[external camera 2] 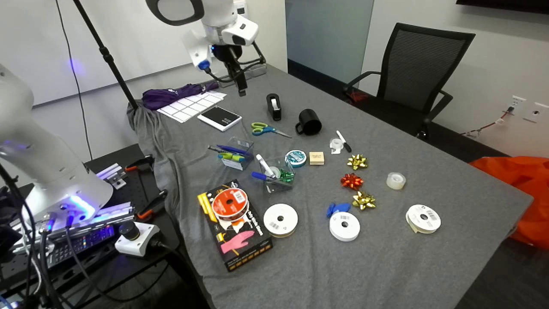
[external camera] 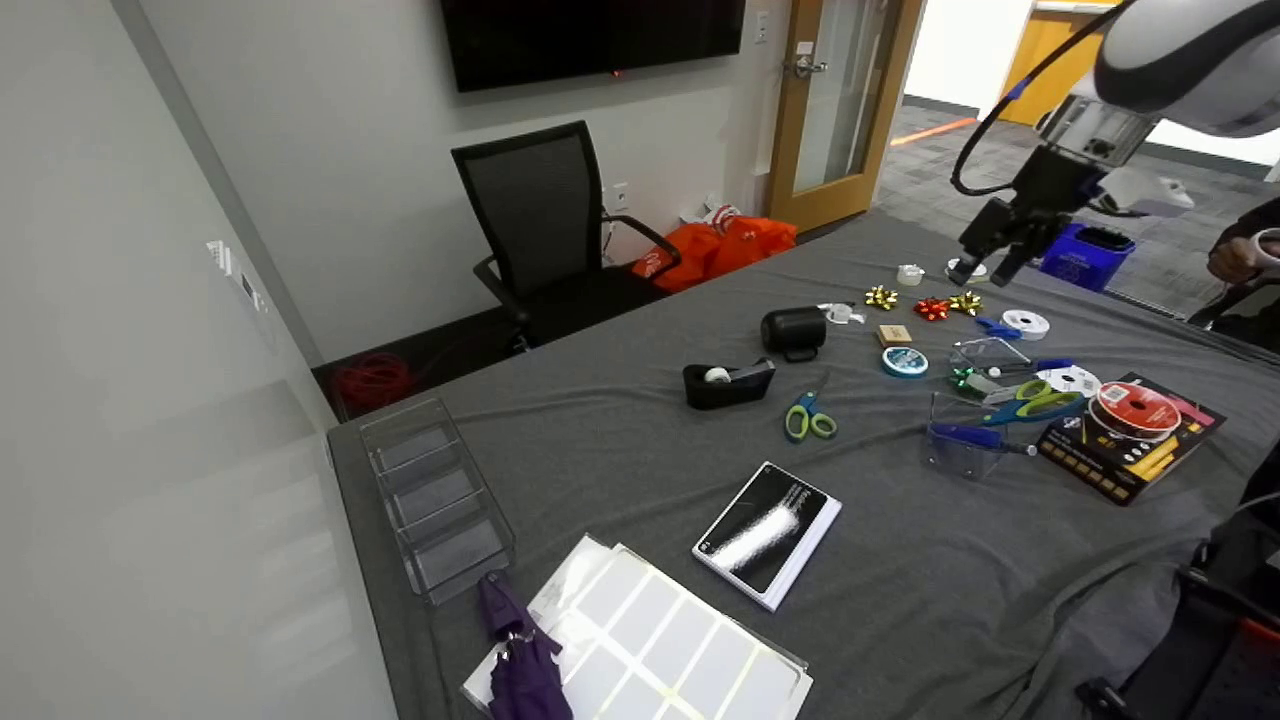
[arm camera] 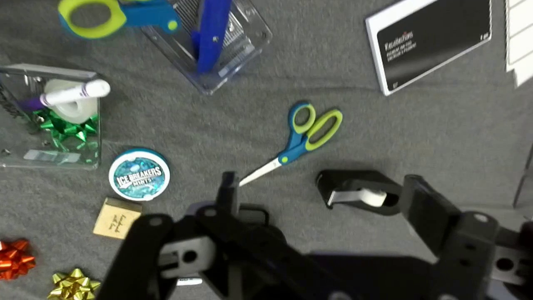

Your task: Place the black mug upright.

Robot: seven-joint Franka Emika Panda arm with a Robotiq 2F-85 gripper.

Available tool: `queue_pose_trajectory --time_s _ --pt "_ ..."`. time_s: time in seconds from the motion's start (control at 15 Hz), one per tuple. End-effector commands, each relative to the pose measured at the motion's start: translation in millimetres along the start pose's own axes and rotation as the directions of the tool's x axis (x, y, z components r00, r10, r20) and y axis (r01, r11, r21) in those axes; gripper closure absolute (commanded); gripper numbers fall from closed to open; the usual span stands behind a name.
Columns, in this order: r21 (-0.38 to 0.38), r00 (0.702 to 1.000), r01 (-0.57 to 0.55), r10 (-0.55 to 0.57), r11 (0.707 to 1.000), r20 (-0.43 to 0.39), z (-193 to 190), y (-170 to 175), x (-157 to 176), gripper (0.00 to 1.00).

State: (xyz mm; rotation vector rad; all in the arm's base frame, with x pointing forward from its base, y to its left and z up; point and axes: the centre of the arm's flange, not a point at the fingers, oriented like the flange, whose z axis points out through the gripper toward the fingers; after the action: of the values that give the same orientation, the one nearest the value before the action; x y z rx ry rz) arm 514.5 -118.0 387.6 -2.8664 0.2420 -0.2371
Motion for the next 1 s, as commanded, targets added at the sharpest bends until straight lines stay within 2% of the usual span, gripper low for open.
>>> queue_pose_trajectory --time_s 0.0,0.2,0.53,0.6,0.67,0.93 --pt "0.073 0.994 -0.046 0.053 0.996 -0.093 31.6 22.3 57.5 0.00" --pt "0.111 0.981 -0.069 0.088 0.991 -0.171 59.5 42.6 91.5 0.00" --pt "0.142 0.964 -0.074 0.107 0.987 -0.245 101.0 65.5 130.2 0.00" --pt "0.113 0.964 -0.078 0.104 0.991 -0.244 105.2 67.7 133.1 0.00" --pt "0.125 0.969 -0.091 0.117 0.988 -0.217 91.5 58.5 111.8 0.00" --pt "0.115 0.967 -0.094 0.118 0.989 -0.227 105.8 64.6 123.2 0.00"
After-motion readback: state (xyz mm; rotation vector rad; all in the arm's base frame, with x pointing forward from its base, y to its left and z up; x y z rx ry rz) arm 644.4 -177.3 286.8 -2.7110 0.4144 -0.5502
